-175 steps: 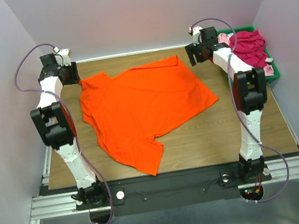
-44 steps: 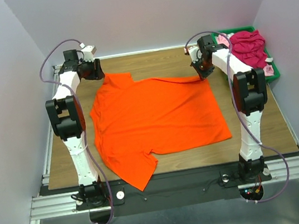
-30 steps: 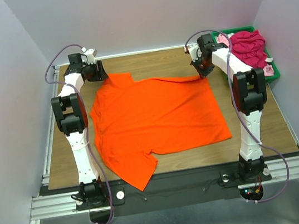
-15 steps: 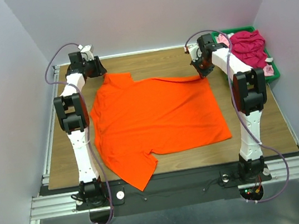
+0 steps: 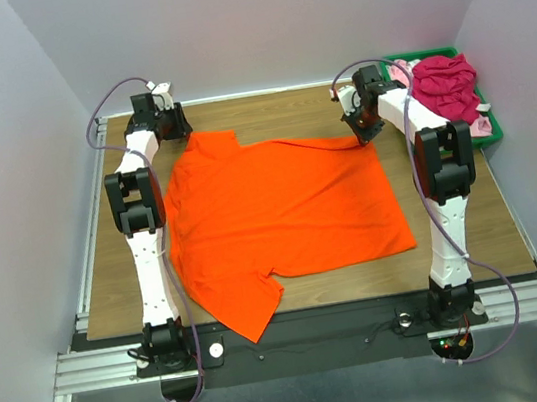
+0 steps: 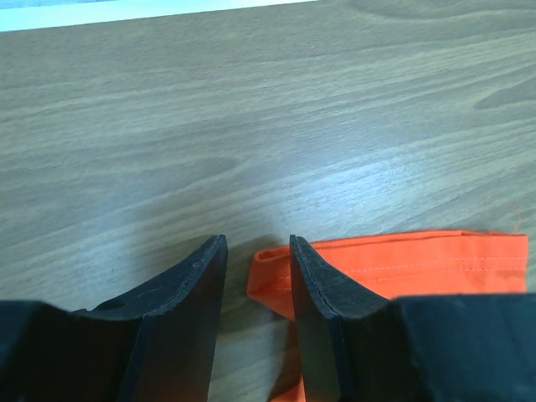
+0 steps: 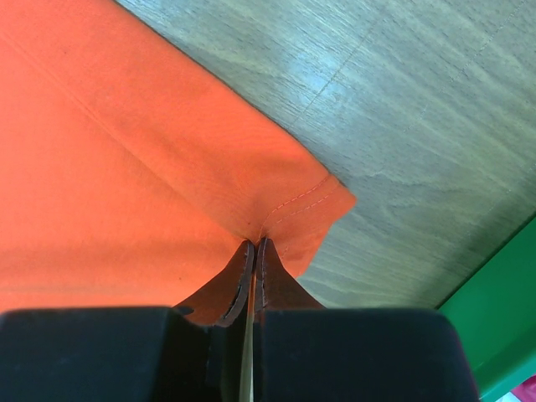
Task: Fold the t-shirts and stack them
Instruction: Flatten the tshirt out, then fold the tshirt
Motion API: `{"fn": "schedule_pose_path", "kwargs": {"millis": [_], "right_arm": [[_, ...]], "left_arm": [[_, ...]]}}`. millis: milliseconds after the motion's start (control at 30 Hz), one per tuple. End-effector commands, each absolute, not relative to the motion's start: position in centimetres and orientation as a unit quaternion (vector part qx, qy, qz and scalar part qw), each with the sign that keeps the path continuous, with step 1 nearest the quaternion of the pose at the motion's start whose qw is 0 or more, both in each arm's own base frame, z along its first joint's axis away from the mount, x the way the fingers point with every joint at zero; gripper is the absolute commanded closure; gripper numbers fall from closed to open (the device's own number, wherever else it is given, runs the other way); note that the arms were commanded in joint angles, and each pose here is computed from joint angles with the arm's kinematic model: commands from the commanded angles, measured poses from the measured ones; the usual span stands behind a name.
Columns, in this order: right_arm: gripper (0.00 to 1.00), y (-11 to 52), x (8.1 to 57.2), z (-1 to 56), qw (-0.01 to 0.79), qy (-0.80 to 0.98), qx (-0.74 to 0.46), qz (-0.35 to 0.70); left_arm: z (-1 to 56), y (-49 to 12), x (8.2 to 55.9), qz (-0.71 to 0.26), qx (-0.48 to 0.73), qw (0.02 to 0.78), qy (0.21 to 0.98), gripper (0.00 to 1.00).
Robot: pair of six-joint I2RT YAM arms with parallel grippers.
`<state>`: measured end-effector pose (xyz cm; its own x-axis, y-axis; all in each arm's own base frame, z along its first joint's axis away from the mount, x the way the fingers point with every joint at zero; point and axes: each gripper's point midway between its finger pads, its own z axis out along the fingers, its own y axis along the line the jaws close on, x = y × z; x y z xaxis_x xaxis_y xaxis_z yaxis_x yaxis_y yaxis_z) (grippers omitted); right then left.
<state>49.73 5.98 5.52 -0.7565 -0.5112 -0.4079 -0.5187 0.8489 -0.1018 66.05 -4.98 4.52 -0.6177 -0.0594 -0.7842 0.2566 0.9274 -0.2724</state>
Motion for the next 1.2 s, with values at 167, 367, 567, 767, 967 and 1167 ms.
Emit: {"fn": "schedule_pose_path", "kwargs": {"millis": [167, 367, 567, 767, 967, 1167], "right_arm": [[0.99, 5.3, 50.9, 6.7, 0.232, 0.935, -0.269, -0.003], [0.99, 5.0, 51.6, 7.5, 0.244, 0.933, -0.263, -0.006], [0.99, 4.1, 52.9, 9.6, 0.271, 0.929, -0.253, -0.014], [0.99, 3.7, 53.4, 10.7, 0.284, 0.926, -0.248, -0.016], [1.00, 3.5, 53.8, 11.4, 0.294, 0.924, -0.246, -0.014], [1.00, 3.2, 53.8, 12.4, 0.303, 0.919, -0.252, -0.017]], "left_arm": [[4.8, -5.7, 65.3, -0.159, 0.087, 0.422, 0.888, 0.66], [8.1, -5.8, 66.2, -0.157, 0.094, 0.452, 0.873, 0.99], [15.8, -6.6, 65.9, -0.175, 0.123, 0.505, 0.836, 1.00], [22.1, -7.6, 63.4, -0.191, 0.160, 0.534, 0.808, 1.00], [24.0, -7.5, 60.7, -0.177, 0.193, 0.529, 0.807, 1.00], [25.0, -7.5, 57.2, -0.169, 0.222, 0.517, 0.810, 1.00]]}}
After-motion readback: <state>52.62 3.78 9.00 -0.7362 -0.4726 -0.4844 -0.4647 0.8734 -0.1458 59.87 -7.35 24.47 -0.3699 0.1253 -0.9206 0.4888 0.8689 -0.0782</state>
